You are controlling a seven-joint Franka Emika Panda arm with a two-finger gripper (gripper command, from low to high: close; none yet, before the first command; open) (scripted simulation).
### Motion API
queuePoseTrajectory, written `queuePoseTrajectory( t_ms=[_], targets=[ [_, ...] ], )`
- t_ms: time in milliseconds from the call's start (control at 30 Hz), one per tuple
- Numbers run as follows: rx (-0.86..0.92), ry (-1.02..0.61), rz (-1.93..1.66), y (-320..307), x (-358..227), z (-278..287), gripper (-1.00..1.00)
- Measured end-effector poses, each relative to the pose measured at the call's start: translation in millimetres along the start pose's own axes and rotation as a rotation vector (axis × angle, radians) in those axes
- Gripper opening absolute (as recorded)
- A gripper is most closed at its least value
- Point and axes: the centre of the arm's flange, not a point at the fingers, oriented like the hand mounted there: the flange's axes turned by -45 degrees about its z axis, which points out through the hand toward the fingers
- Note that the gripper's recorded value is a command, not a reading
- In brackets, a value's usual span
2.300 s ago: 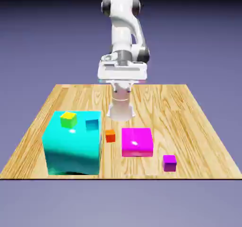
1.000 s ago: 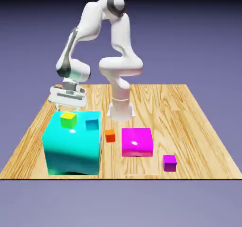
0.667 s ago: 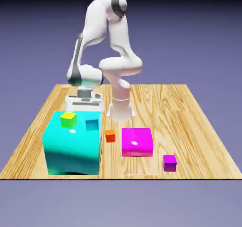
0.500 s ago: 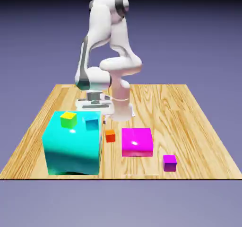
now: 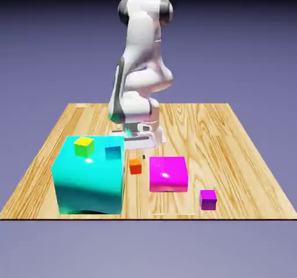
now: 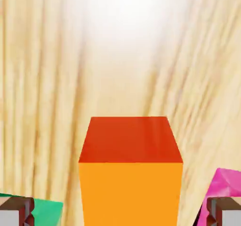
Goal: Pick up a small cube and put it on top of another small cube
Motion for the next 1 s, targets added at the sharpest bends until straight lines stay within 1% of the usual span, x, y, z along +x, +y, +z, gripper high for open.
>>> queuePoseTrajectory(
  t_ms=[100, 133, 200, 400, 633, 667, 767, 1000],
  targets=[
    [-0.010, 0.003, 0.000, 1.2, 4.4, 17.7, 0.00],
    [-0.015, 0.005, 0.001, 1.8, 6.4, 23.6, -1.00],
    [-0.015, 0.005, 0.000, 1.8, 6.4, 23.6, -1.00],
    [0.004, 0.000, 0.006, -1.6, -1.1, -11.9, -1.00],
    [-0.014, 0.004, 0.001, 0.7, -1.7, -44.8, -1.00],
    [0.015, -0.023, 0.018, -13.0, -13.0, -43.4, -1.00],
    [0.076, -0.052, -0.007, -53.8, -12.9, -43.5, -1.00],
    [0.204, -0.070, -0.064, -149.2, 13.1, -56.8, -1.00]
  ],
)
